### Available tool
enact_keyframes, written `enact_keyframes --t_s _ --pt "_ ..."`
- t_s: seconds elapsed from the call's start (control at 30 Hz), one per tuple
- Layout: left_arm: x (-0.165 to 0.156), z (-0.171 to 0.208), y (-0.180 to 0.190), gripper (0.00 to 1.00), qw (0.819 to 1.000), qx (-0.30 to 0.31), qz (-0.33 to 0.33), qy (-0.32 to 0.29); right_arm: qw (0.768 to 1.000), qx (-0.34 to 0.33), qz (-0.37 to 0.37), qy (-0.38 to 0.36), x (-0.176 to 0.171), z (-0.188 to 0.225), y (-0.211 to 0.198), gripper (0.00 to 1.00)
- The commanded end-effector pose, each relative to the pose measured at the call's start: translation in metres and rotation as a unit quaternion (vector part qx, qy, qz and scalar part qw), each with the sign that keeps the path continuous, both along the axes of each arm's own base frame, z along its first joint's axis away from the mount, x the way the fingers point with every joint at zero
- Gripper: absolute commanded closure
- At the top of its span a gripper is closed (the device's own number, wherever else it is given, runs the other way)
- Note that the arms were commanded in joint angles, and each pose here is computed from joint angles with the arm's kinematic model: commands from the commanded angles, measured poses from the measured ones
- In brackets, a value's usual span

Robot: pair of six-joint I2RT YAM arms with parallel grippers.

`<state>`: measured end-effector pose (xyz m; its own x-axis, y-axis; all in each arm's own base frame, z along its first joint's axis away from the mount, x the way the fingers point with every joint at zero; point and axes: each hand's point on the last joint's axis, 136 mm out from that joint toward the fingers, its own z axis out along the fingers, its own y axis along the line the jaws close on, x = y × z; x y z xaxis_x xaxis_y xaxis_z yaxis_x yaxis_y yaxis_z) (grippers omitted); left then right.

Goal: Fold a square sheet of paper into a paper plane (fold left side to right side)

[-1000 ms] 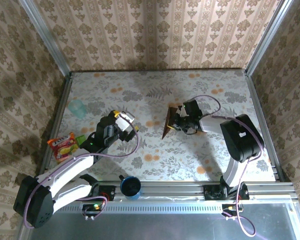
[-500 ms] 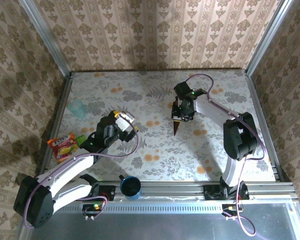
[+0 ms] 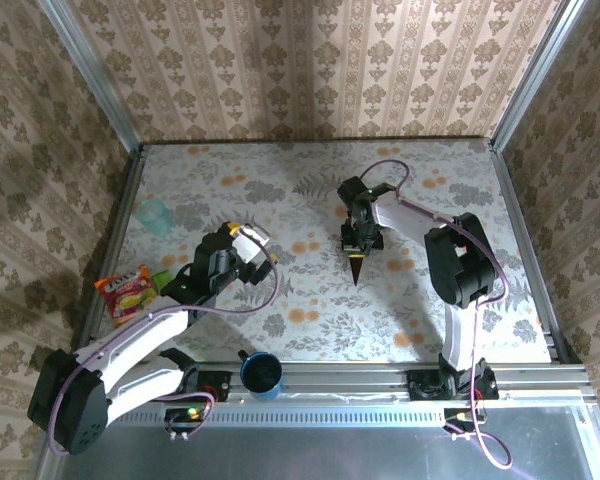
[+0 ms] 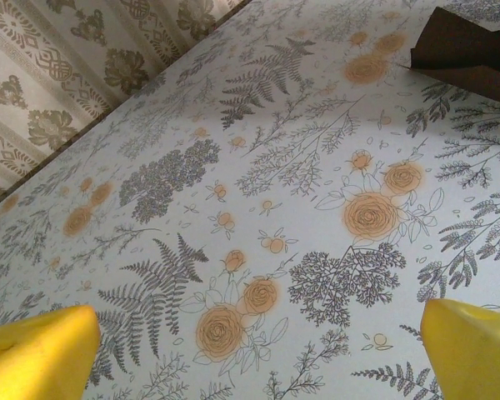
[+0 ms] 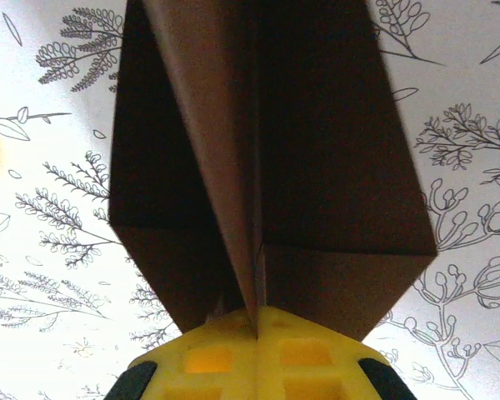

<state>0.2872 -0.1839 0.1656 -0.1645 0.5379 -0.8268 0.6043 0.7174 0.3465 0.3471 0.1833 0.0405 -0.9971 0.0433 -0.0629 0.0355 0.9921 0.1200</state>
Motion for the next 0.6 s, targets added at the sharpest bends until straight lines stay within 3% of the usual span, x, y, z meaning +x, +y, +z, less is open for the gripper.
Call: enact_keyframes --t_s 0.0,0.23,0.57 --pt "0.003 0.007 -0.001 0.0 1.0 0.003 -0.003 -0.01 1.0 -0.015 0.004 -0.001 0.001 -0.005 0.001 0.92" --pt "0.003 0.008 -0.001 0.0 1.0 0.003 -0.004 -0.01 1.0 -0.016 0.008 0.003 -0.001 -0.01 0.003 0.83" --pt "0.003 0.008 -0.001 0.0 1.0 0.003 -0.003 -0.011 1.0 -0.021 0.008 0.007 -0.002 -0.016 0.003 0.81"
